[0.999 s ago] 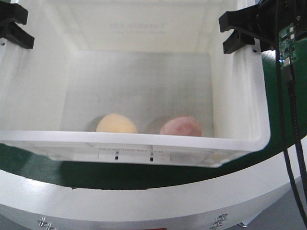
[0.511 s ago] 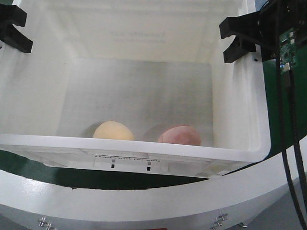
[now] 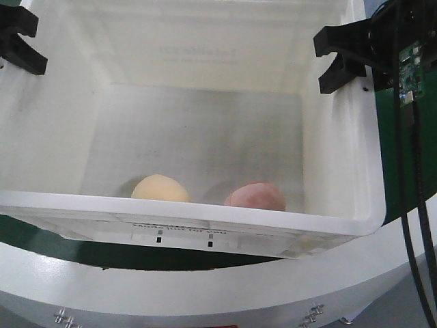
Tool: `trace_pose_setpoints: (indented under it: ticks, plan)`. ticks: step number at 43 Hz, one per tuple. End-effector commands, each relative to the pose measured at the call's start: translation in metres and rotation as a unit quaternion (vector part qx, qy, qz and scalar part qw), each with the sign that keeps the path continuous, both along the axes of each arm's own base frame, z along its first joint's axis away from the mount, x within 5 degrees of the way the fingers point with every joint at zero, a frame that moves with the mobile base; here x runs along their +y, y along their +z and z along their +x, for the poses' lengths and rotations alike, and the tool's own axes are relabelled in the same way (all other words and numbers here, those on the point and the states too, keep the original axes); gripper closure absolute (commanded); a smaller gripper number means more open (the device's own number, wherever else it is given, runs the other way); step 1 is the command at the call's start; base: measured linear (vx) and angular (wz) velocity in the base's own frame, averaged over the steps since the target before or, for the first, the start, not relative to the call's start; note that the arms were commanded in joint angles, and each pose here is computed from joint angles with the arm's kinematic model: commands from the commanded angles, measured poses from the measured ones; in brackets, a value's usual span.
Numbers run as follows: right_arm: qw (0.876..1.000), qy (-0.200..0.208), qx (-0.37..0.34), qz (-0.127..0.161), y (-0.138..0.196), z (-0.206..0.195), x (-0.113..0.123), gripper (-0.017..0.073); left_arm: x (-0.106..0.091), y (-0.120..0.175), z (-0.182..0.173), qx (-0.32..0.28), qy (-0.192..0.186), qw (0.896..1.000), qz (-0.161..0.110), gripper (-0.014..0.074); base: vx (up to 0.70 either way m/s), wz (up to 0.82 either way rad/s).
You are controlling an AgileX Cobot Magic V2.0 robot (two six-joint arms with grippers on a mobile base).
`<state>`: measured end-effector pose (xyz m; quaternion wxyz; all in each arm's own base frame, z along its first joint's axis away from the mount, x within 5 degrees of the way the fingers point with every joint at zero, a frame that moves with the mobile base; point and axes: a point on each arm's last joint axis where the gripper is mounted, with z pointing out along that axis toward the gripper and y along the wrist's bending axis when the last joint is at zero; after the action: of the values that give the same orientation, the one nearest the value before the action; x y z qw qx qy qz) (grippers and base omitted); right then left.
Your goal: Place moving items into box and shelve
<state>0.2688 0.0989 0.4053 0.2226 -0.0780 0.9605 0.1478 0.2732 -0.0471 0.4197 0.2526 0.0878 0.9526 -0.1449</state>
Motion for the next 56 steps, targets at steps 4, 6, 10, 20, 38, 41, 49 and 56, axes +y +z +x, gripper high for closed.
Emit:
trace_pose_setpoints:
  ticks: [4,6,10,20,38,41,49,56]
  plan:
    - [0.996,0.007,-0.077,0.048,0.033,-0.012,0.001,0.0559,-0.004,0.033,-0.015,-0.079,0.002,0.996,-0.040,0.0594,0.00,0.00]
    - [0.996,0.007,-0.077,0.048,0.033,-0.012,0.001,0.0559,-0.005,0.035,-0.018,-0.084,0.000,0.996,-0.044,0.0594,0.00,0.00]
    - [0.995,0.007,-0.087,0.054,0.037,-0.016,0.000,0.0559,-0.004,0.044,-0.030,-0.104,-0.009,0.994,-0.040,0.0594,0.00,0.00]
    - [0.991,0.000,-0.115,0.065,0.048,-0.024,-0.003,0.0559,-0.004,0.044,-0.031,-0.106,-0.009,0.994,-0.041,0.0594,0.00,0.00]
    - [0.992,0.001,-0.112,0.066,0.052,-0.032,-0.005,0.0559,-0.007,0.046,-0.031,-0.103,-0.013,0.993,-0.060,0.0594,0.00,0.00]
    - [0.991,0.004,-0.108,0.075,0.052,-0.033,-0.004,0.0559,-0.008,0.046,-0.032,-0.103,-0.018,0.992,-0.065,0.0594,0.00,0.00]
    - [0.991,0.004,-0.109,0.076,0.053,-0.033,-0.004,0.0559,-0.008,0.046,-0.032,-0.103,-0.018,0.992,-0.065,0.0594,0.00,0.00]
    - [0.991,0.005,-0.108,0.077,0.053,-0.033,-0.003,0.0559,-0.008,0.046,-0.032,-0.103,-0.018,0.992,-0.066,0.0594,0.00,0.00]
